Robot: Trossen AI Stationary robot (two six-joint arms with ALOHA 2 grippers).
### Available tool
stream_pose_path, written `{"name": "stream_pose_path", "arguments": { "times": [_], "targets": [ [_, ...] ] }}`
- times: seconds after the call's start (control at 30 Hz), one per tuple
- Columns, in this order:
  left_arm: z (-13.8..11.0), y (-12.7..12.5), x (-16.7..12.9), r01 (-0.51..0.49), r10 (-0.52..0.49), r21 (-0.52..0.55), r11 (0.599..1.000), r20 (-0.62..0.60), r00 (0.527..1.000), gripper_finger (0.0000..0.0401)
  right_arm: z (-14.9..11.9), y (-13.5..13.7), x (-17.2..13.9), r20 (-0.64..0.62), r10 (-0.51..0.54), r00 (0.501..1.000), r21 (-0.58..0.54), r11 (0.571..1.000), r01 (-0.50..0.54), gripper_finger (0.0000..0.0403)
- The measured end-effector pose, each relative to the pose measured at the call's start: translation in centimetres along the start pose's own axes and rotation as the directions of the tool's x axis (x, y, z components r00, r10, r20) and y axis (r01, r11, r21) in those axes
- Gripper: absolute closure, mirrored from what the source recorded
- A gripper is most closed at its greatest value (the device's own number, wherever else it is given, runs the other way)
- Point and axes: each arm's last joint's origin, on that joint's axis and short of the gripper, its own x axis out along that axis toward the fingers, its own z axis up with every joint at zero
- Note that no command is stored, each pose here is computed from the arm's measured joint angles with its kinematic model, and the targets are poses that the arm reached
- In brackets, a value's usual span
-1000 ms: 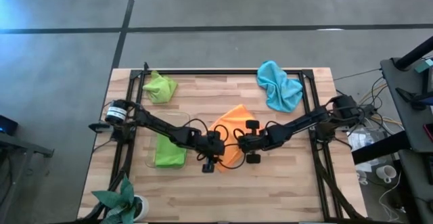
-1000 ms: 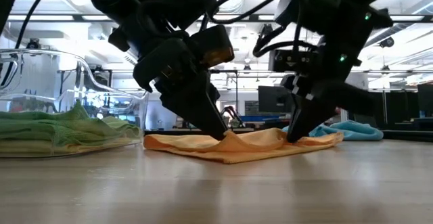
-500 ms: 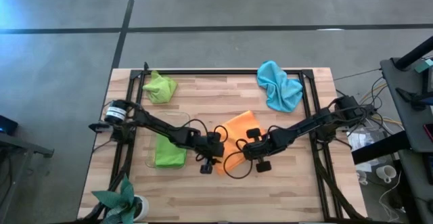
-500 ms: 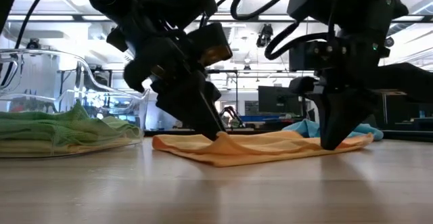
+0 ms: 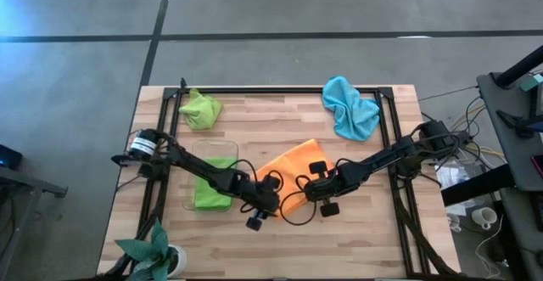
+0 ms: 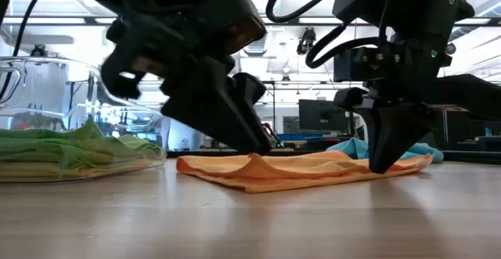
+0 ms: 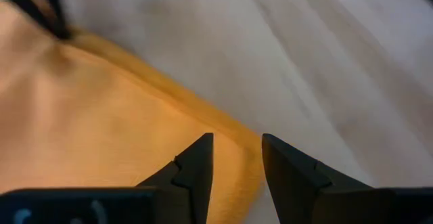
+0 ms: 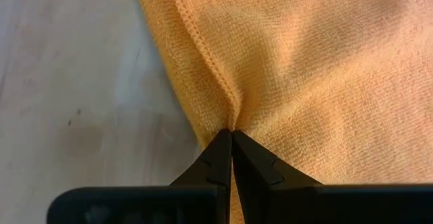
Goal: Fold microfiber towels
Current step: Fold the orange microfiber towel on the table
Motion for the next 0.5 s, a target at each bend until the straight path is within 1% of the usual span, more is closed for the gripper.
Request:
{"name": "stream_pose_path", "arguments": {
  "times": [0.1,0.17,0.27,0.5],
  "targets": [
    [-0.5,0.1,0.4,-0.044,0.043,-0.008,0.999,-0.031,0.999,0.0289,0.0,0.0,0.0,0.001,-0.002,1.000,0.019,1.000,0.002,0.0394],
    [-0.7,-0.1,0.5,-0.037,0.038,0.004,0.999,-0.046,0.998,0.0289,0.0,0.0,0.0,0.001,-0.005,1.000,0.023,1.000,0.005,0.0394],
    [-0.1,-0.5,0.5,-0.029,0.030,0.019,0.999,-0.013,0.999,0.0289,0.0,0.0,0.0,0.000,-0.006,1.000,0.023,1.000,0.006,0.0394],
    [-0.1,-0.9,0.5,-0.018,0.018,-0.008,1.000,-0.017,1.000,0.0289,0.0,-0.1,0.0,-0.003,-0.007,1.000,0.026,1.000,0.007,0.0394]
  ]
}}
